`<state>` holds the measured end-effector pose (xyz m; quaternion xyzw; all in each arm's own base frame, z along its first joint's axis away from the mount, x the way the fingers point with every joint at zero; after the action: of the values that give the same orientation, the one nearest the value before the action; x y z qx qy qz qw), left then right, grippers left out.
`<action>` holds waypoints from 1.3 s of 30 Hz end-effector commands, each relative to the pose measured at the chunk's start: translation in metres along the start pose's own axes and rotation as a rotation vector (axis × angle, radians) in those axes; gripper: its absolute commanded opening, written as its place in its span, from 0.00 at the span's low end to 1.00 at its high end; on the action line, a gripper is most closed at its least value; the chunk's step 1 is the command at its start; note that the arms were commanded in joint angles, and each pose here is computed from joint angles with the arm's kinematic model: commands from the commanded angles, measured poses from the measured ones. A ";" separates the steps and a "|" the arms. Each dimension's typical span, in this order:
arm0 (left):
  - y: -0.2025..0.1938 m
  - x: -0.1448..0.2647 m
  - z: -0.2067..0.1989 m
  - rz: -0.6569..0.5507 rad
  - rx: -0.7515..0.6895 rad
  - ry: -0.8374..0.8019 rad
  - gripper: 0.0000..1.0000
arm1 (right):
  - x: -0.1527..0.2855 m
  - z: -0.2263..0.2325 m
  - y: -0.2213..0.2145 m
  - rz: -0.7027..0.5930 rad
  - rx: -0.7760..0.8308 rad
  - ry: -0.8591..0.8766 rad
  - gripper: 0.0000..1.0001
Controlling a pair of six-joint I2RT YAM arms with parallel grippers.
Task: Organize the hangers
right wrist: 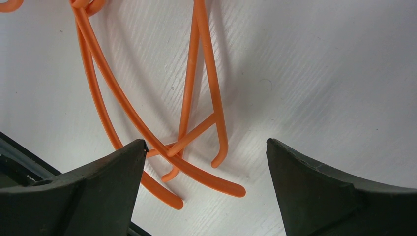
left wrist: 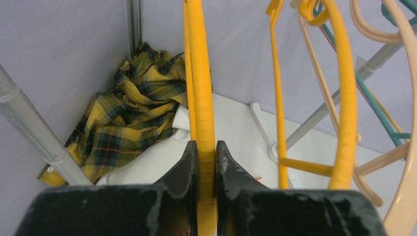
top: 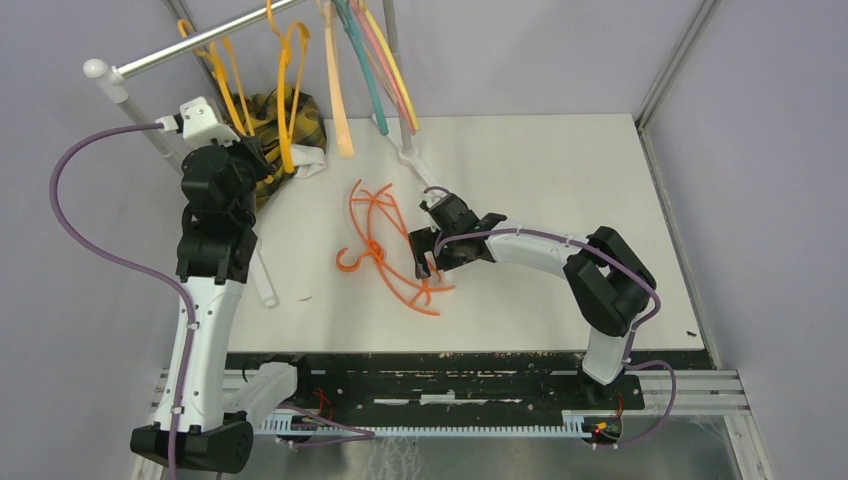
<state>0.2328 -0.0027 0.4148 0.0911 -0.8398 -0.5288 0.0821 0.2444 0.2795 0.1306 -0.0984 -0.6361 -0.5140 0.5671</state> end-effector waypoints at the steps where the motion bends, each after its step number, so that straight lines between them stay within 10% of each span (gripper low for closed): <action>1: 0.032 -0.004 -0.015 -0.196 0.003 -0.072 0.03 | 0.000 0.003 0.020 -0.061 -0.001 0.028 1.00; 22: -0.018 -0.039 -0.002 -0.085 -0.068 -0.015 0.03 | -0.009 0.005 0.021 -0.035 -0.022 0.077 1.00; 39: -0.039 0.039 0.002 -0.063 -0.052 -0.129 0.03 | -0.021 0.009 0.021 -0.030 -0.051 0.130 1.00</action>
<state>0.2145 -0.0218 0.3590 0.0660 -0.8277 -0.5546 0.0542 0.2495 0.2932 0.1149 -0.0977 -0.5981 -0.5172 0.6043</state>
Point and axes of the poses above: each gripper's point midway between its finger pads, its own x axis back along the fingers, its own z axis along the line the jaws close on, y = z × x, the point moved 10 cm from there along x, back along the fingers, and after that the axes turned 12 degrees about x, right-handed, at the moved point
